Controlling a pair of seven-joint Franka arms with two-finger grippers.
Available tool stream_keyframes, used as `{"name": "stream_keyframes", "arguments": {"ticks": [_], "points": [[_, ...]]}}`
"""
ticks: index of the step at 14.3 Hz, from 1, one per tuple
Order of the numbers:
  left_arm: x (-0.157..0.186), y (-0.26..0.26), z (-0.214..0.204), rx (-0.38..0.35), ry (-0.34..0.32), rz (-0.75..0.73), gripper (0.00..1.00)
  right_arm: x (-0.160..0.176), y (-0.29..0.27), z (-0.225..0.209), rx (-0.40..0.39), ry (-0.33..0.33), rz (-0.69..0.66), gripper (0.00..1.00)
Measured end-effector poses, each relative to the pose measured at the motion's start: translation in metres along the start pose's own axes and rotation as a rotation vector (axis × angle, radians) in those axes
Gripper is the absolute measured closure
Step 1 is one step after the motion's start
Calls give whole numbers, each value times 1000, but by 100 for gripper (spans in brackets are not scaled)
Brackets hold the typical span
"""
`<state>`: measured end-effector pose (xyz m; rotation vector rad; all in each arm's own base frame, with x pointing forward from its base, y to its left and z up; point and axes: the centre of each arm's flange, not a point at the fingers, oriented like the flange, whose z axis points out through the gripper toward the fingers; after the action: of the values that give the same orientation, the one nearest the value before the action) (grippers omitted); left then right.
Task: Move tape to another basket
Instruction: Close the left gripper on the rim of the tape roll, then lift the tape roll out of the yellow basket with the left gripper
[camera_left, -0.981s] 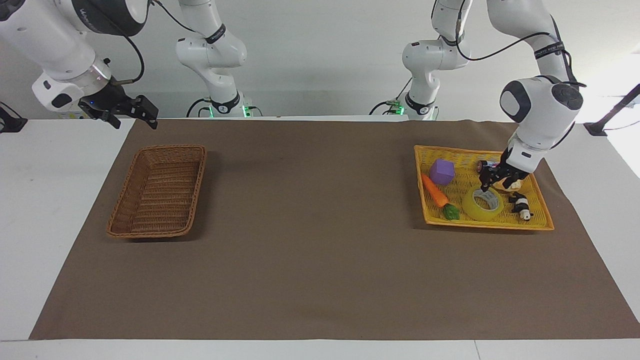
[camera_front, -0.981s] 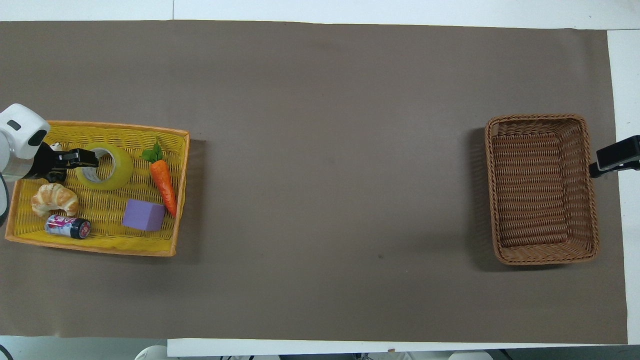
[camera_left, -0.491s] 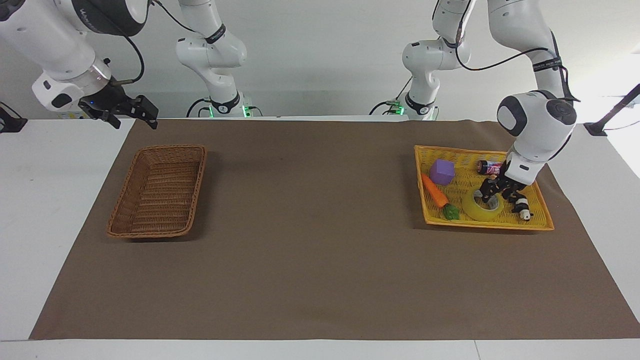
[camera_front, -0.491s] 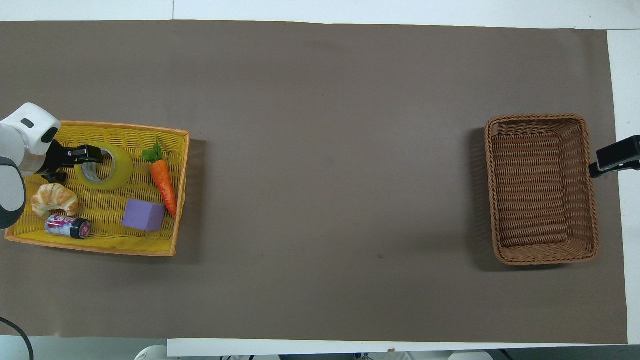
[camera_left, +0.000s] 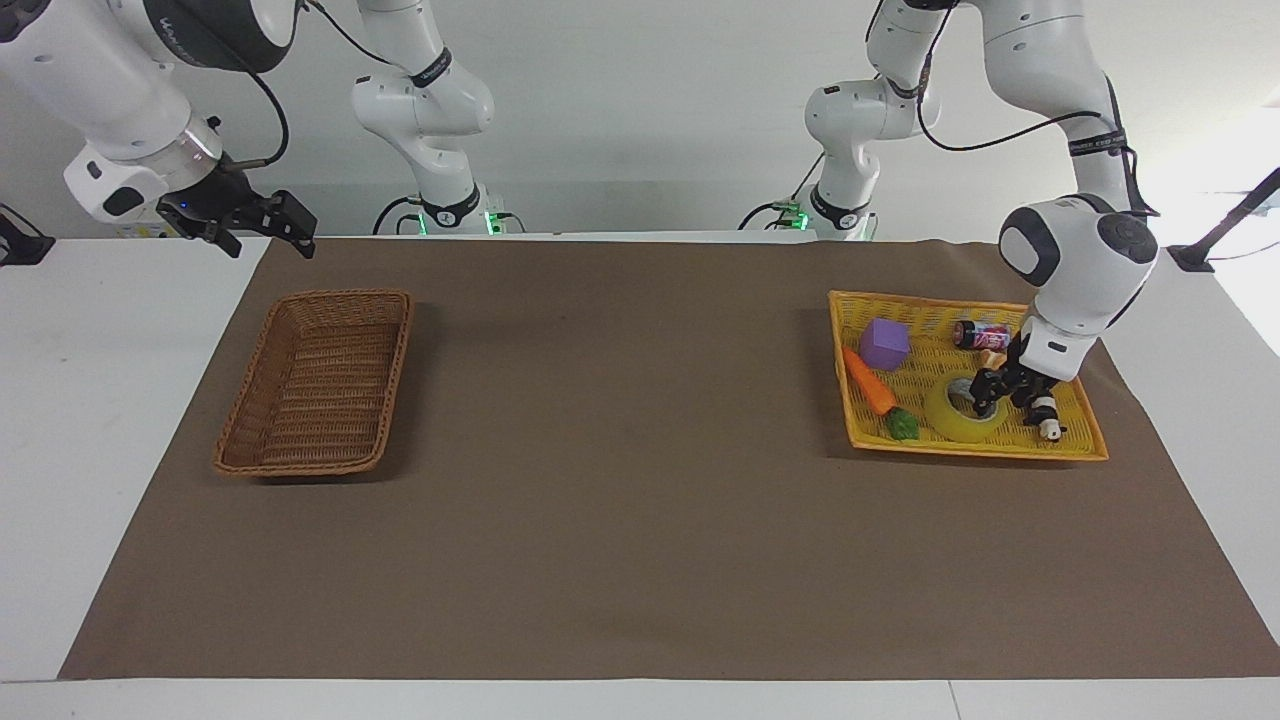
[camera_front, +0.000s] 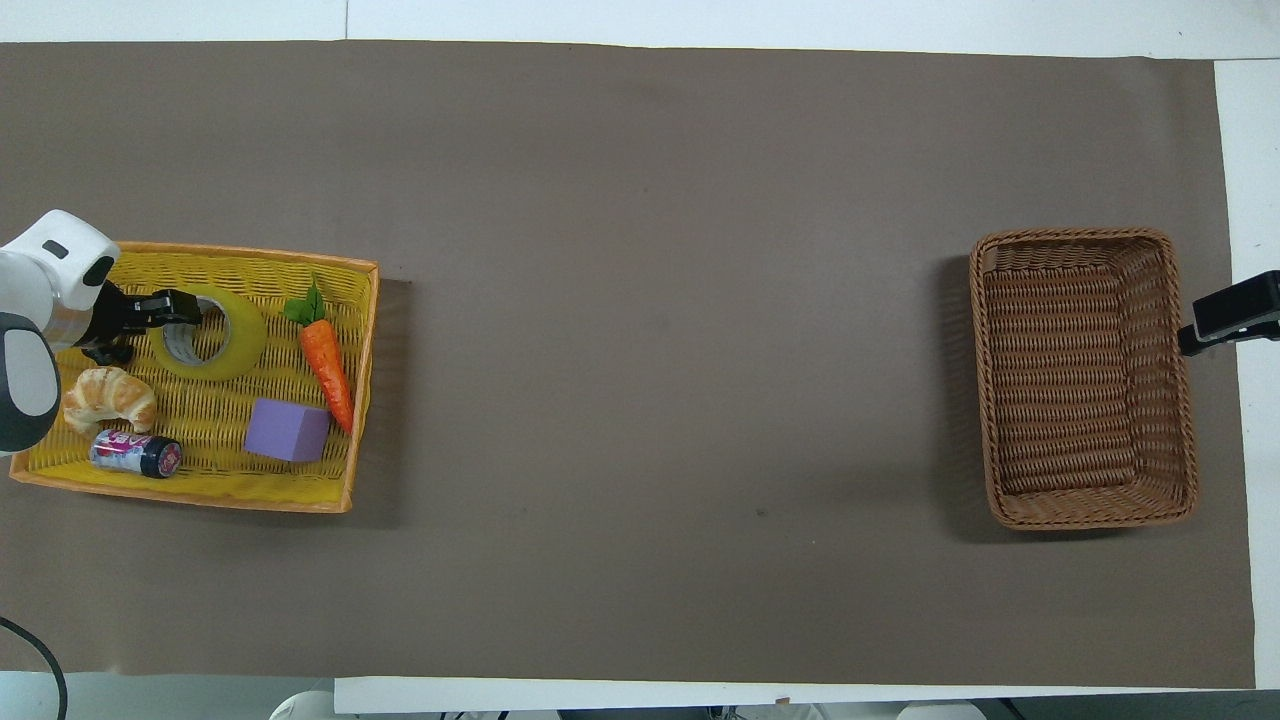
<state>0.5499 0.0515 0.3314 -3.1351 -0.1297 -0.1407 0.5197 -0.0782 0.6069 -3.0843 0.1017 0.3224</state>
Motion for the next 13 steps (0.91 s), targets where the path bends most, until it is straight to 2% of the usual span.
{"name": "stream_keyframes", "arguments": {"ticks": [4,7,8,11,13], "points": [[-1,1,19,3,-22,2,33,0,0,0,0,0,0,0],[-2,-1,24,4,-36,1,70,0,0,0,0,0,0,0],[-2,-2,24,4,-37,0,74,0,0,0,0,0,0,0],[9,-1,6,1,-83,0,77,0,0,0,0,0,0,0],[34,7,-40,-8,-119,-13,77,0,0,0,0,0,0,0]]}}
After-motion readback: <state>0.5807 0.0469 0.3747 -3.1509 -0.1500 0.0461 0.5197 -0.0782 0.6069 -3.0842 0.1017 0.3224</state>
